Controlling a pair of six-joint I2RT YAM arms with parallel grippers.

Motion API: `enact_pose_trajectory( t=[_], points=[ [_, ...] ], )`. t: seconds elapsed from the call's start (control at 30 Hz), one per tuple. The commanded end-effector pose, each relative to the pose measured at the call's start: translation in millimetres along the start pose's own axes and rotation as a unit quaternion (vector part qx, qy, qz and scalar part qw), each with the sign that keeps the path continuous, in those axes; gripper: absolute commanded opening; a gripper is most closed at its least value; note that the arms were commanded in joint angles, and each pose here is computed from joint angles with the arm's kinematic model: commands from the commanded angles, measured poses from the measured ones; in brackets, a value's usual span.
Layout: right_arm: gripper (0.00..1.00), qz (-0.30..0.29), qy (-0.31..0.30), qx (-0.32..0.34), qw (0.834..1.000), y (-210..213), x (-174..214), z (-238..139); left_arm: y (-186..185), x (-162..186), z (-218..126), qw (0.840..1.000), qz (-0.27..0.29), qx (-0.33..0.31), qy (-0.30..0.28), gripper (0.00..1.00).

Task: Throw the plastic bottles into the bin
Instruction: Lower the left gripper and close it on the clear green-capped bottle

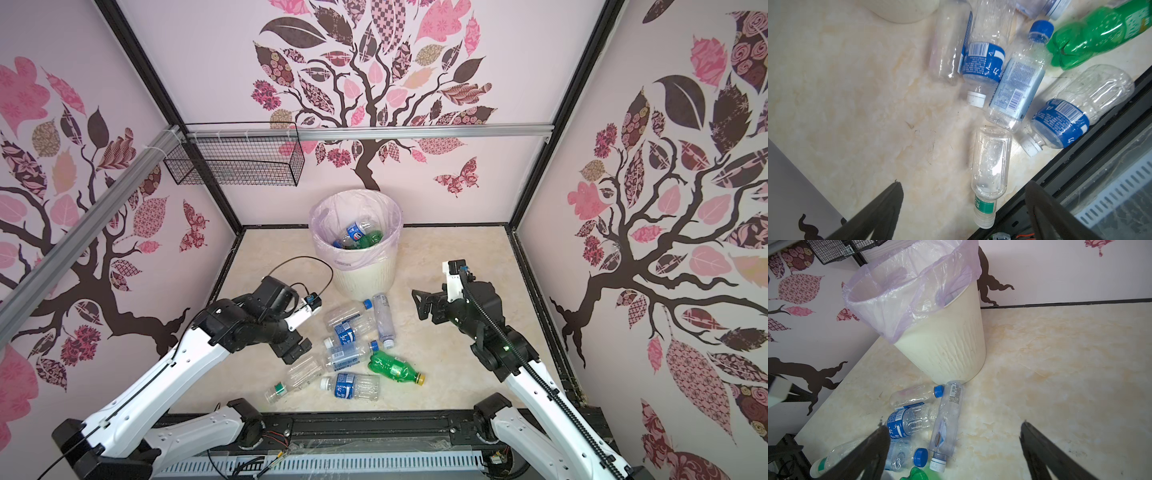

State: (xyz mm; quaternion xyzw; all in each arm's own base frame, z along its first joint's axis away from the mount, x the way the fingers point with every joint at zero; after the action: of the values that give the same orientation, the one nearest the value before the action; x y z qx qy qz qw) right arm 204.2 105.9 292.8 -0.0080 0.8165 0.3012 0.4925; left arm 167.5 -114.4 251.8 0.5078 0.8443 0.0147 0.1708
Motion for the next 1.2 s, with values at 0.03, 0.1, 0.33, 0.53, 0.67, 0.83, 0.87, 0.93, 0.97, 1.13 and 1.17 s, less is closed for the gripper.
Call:
enact_pose_trajectory(
  t=[0.03,0.1,0.33,0.53,0.67,0.83,0.87,0.93,0.97,1.13,1.17],
  points=[
    [1.00,0.018,-0.010,-0.026,0.999,3.9,-0.4,-4.0,-6.0,6.5,20.3,0.999,0.011,0.013,0.050,0.95],
    [1.00,0.020,-0.014,-0.026,0.999,3.9,-0.5,-6.4,-7.3,7.8,29.1,0.997,0.012,0.020,0.070,0.95],
    [1.00,0.020,-0.024,-0.023,0.999,3.7,-2.6,-9.6,-15.5,-0.5,54.4,0.996,0.037,0.034,0.070,0.94],
    [1.00,0.022,-0.028,-0.009,0.999,1.2,-3.0,-10.7,-25.4,0.4,77.0,0.991,0.061,0.051,0.107,0.93],
    [1.00,0.023,-0.037,-0.003,0.999,0.0,-4.2,-12.3,-28.8,-0.2,85.3,0.989,0.069,0.059,0.117,0.92],
    [1.00,0.024,-0.042,0.003,0.999,-1.4,-3.8,-14.1,-29.4,4.4,95.4,0.987,0.071,0.056,0.136,0.91],
    [1.00,0.024,-0.044,0.003,0.999,-1.5,-4.1,-14.7,-29.7,4.0,96.0,0.987,0.071,0.056,0.136,0.91],
    [1.00,0.025,-0.046,0.007,0.999,-2.4,-4.0,-15.1,-31.3,3.7,97.6,0.987,0.069,0.063,0.134,0.91],
    [1.00,0.026,-0.049,0.008,0.998,-2.8,-4.2,-15.9,-31.9,4.1,99.0,0.986,0.070,0.066,0.134,0.90],
    [1.00,0.028,-0.057,0.019,0.998,-5.4,-3.8,-18.0,-33.3,8.2,109.3,0.981,0.073,0.071,0.162,0.88],
    [1.00,0.029,-0.058,0.022,0.998,-6.0,-4.1,-18.5,-33.3,8.7,111.6,0.980,0.072,0.073,0.168,0.88]
  ],
)
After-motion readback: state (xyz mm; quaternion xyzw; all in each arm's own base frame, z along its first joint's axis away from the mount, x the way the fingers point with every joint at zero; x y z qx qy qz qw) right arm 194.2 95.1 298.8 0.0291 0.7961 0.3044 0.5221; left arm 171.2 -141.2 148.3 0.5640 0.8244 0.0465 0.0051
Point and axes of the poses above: each gripper's point midway between its finger pads, its own z axis out along the fingers, its own y axis along the line the jaws close on, x = y × z, the point moved 8 cm from there along -z, back along the fingers, and after that the axes turned 10 degrees about z, right-handed, at the moved point
